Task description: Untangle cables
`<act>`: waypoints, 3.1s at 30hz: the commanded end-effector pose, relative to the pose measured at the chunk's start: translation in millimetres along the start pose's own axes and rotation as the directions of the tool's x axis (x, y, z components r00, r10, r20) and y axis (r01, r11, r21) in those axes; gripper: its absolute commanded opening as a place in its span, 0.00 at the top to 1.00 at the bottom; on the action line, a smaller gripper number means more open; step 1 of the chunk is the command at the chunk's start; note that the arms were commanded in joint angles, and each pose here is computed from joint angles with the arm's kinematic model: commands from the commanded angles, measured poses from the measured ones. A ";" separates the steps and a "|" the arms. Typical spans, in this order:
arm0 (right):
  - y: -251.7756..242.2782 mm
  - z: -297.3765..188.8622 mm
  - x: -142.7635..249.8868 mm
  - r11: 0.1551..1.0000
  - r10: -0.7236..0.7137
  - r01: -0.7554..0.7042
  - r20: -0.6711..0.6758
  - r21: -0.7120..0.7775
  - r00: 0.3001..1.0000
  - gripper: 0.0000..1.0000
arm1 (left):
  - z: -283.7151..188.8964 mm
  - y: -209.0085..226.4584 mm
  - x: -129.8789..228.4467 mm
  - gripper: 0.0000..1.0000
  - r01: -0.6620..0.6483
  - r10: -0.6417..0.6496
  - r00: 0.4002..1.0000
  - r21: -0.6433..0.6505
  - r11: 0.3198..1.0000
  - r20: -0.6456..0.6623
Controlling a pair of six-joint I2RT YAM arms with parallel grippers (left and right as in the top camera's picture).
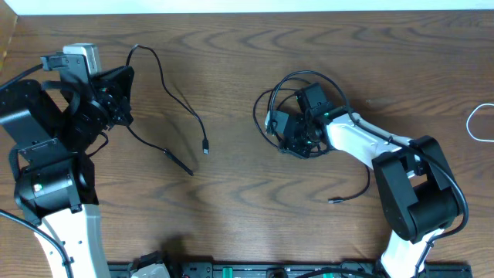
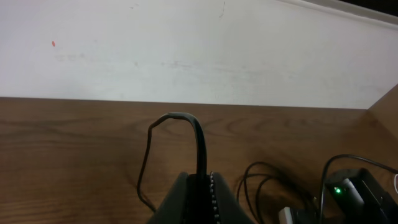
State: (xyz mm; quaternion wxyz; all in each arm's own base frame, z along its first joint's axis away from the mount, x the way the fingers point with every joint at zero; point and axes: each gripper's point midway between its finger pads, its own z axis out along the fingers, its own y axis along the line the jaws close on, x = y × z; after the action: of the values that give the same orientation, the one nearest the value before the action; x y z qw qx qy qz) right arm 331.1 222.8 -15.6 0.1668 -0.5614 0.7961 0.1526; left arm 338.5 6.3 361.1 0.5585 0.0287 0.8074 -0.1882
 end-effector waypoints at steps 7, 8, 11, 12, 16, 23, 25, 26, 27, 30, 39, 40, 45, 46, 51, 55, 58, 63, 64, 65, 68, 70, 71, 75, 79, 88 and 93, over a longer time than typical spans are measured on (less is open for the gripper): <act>82.6 52.5 130.1 0.954 0.145 -0.232 -0.385 -0.190 0.912 0.99 | -2.3 -5.8 -3.9 0.92 -0.009 0.009 1.000 0.020 1.000 0.010; 82.6 52.5 130.1 0.954 0.145 -0.232 -0.385 -0.190 0.912 0.99 | -2.3 -5.8 -3.9 0.93 -0.008 0.008 1.000 0.020 1.000 0.010; 82.5 52.5 129.9 0.954 0.145 -0.232 -0.384 -0.190 0.912 0.99 | -2.3 -5.8 -3.8 0.93 -0.008 0.008 1.000 0.020 1.000 0.010; 82.1 52.6 129.6 0.954 0.145 -0.231 -0.383 -0.189 0.912 0.99 | -2.3 -5.8 -3.8 0.93 -0.008 0.008 1.000 0.020 1.000 0.010; 77.2 52.2 124.0 0.949 0.191 -0.269 -0.381 -0.164 0.905 0.99 | -2.3 -5.8 -3.9 0.93 -0.008 0.008 1.000 0.020 1.000 0.010; 46.6 26.2 76.5 0.955 0.225 -0.275 -0.332 -0.112 0.916 0.99 | -2.3 -5.8 -3.7 0.92 -0.008 0.008 1.000 0.020 1.000 0.009; 33.3 9.5 56.8 0.963 0.219 -0.256 -0.309 -0.082 0.925 0.99 | -2.3 -5.7 -3.3 0.93 -0.007 0.007 1.000 0.020 1.000 0.008; 23.6 -3.4 42.4 0.969 0.214 -0.240 -0.289 -0.055 0.933 0.99 | -2.3 -5.7 -3.2 0.92 -0.007 0.006 1.000 0.019 1.000 0.007; 18.7 -9.3 35.7 0.971 0.215 -0.235 -0.278 -0.040 0.936 0.99 | -2.3 -5.7 -3.0 0.93 -0.006 0.006 1.000 0.020 1.000 0.007; -14.5 -51.4 -2.7 0.965 0.258 -0.240 -0.203 0.109 0.945 0.99 | -2.3 -5.7 -3.0 0.92 -0.006 0.006 1.000 0.020 1.000 0.007; -83.6 -183.9 -55.5 0.835 0.284 -0.252 0.011 0.489 0.959 0.99 | -2.3 -5.6 -1.6 0.92 -0.006 0.006 1.000 0.019 1.000 0.001; -92.0 -202.1 -53.1 0.800 0.293 -0.259 0.024 0.541 0.956 0.99 | -2.3 -5.6 -1.6 0.93 -0.006 0.006 1.000 0.019 1.000 0.001; -127.8 -282.4 -19.4 0.602 0.378 -0.315 0.085 0.734 0.922 0.99 | -2.3 -5.5 0.6 0.93 -0.003 0.003 1.000 0.019 1.000 -0.007; -135.4 -301.8 -7.0 0.548 0.404 -0.335 0.107 0.766 0.908 0.99 | -2.3 -5.5 0.9 0.93 -0.002 0.002 1.000 0.019 1.000 -0.008; -164.0 -370.7 42.4 0.318 0.498 -0.472 0.279 0.822 0.821 0.99 | -2.1 -5.3 2.0 0.93 0.002 -0.001 1.000 0.018 1.000 -0.012; -183.0 -423.1 97.2 0.081 0.548 -0.602 0.469 0.794 0.693 0.99 | -2.1 -5.3 2.5 0.93 0.003 -0.003 1.000 0.018 1.000 -0.015; -190.6 -450.0 140.0 -0.073 0.561 -0.674 0.589 0.735 0.582 0.99 | -2.1 -5.3 3.2 0.93 0.005 -0.005 1.000 0.018 1.000 -0.017; -198.1 -489.5 202.2 -0.198 0.494 -0.815 0.773 0.545 0.397 0.99 | -2.2 -5.2 6.0 0.93 0.014 -0.013 1.000 0.018 1.000 -0.028; -198.5 -494.6 208.0 -0.199 0.482 -0.824 0.785 0.530 0.388 0.99 | -2.2 -5.2 6.5 0.93 0.015 -0.015 0.999 0.018 1.000 -0.030; -198.9 -500.9 214.5 -0.197 0.466 -0.836 0.799 0.512 0.379 0.99 | -2.2 -5.2 7.4 0.93 0.018 -0.017 0.999 0.017 1.000 -0.033; -197.2 -522.1 240.4 -0.243 0.412 -0.864 0.854 0.440 0.319 0.99 | -2.2 -5.1 8.6 0.92 0.021 -0.021 0.999 0.017 1.000 -0.038; -194.4 -537.7 264.2 -0.322 0.359 -0.876 0.903 0.359 0.237 0.99 | -2.2 -5.1 8.8 0.93 0.022 -0.021 0.999 0.017 1.000 -0.038; -193.3 -541.5 272.4 -0.339 0.344 -0.880 0.915 0.332 0.212 0.99 | -2.2 -5.1 8.9 0.93 0.022 -0.022 0.999 0.017 1.000 -0.039; -194.7 -537.0 299.9 -0.339 0.333 -0.917 0.939 0.211 0.093 0.99 | -2.3 -5.1 9.4 0.92 0.024 -0.024 0.999 0.017 1.000 -0.041; -204.9 -501.9 318.4 -0.299 0.408 -0.947 0.913 0.114 -0.019 0.71 | -2.3 -5.2 9.6 0.92 0.025 -0.024 0.999 0.017 1.000 -0.041; -220.7 -415.5 304.9 -0.166 0.610 -0.980 0.771 -0.105 -0.186 0.01 | -2.5 -5.2 14.0 0.93 0.038 -0.037 0.998 0.016 0.999 -0.058; -214.0 -381.0 263.8 -0.068 0.721 -0.994 0.685 -0.085 -0.108 0.01 | -2.5 -5.2 14.0 0.92 0.038 -0.037 0.998 0.016 0.999 -0.058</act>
State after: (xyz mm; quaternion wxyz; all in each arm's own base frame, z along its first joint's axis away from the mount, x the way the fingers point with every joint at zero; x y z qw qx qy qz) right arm 398.3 -276.9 189.5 0.3628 0.3477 0.8545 0.1320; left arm 331.6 3.9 345.1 0.5265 0.0137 0.8262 -0.2001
